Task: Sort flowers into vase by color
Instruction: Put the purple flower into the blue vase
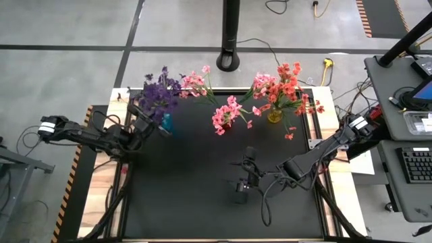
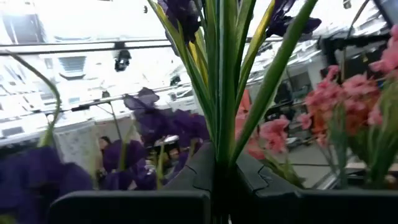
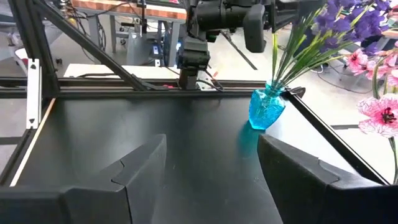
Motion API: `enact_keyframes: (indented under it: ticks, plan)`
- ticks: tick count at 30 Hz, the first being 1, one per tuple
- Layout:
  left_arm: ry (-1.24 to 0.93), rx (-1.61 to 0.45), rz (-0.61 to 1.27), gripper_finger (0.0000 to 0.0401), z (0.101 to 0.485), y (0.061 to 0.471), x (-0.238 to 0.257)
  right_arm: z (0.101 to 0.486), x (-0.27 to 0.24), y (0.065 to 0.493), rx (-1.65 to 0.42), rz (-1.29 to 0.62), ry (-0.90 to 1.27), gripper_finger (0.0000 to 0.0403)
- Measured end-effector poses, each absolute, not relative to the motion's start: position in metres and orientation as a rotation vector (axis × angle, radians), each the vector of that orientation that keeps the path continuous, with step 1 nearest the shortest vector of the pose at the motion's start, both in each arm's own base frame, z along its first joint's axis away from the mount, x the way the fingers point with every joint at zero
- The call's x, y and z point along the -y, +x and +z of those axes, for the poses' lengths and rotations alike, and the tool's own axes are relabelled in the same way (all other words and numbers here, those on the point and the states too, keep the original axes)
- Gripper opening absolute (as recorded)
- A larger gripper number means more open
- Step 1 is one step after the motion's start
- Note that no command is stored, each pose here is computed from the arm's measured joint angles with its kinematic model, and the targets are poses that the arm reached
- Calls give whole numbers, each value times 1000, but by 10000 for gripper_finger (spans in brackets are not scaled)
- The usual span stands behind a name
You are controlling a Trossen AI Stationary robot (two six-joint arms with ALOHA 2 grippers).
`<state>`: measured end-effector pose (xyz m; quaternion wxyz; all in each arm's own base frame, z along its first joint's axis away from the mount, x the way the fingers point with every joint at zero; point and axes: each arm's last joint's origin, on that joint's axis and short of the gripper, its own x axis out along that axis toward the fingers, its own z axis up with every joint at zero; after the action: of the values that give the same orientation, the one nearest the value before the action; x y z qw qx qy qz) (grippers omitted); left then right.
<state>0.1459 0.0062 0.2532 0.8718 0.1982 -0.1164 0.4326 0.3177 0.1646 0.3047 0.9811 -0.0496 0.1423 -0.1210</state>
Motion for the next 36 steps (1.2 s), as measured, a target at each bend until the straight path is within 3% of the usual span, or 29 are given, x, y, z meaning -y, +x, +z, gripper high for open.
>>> enact_keyframes:
  ticks: [9, 36]
  plan:
    - [384, 199, 1002, 0, 252, 144, -12, 305, -164, 318, -287, -244, -99, 245]
    - [386, 196, 984, 0, 237, 147, -21, 303, -165, 318, -289, -246, -84, 244]
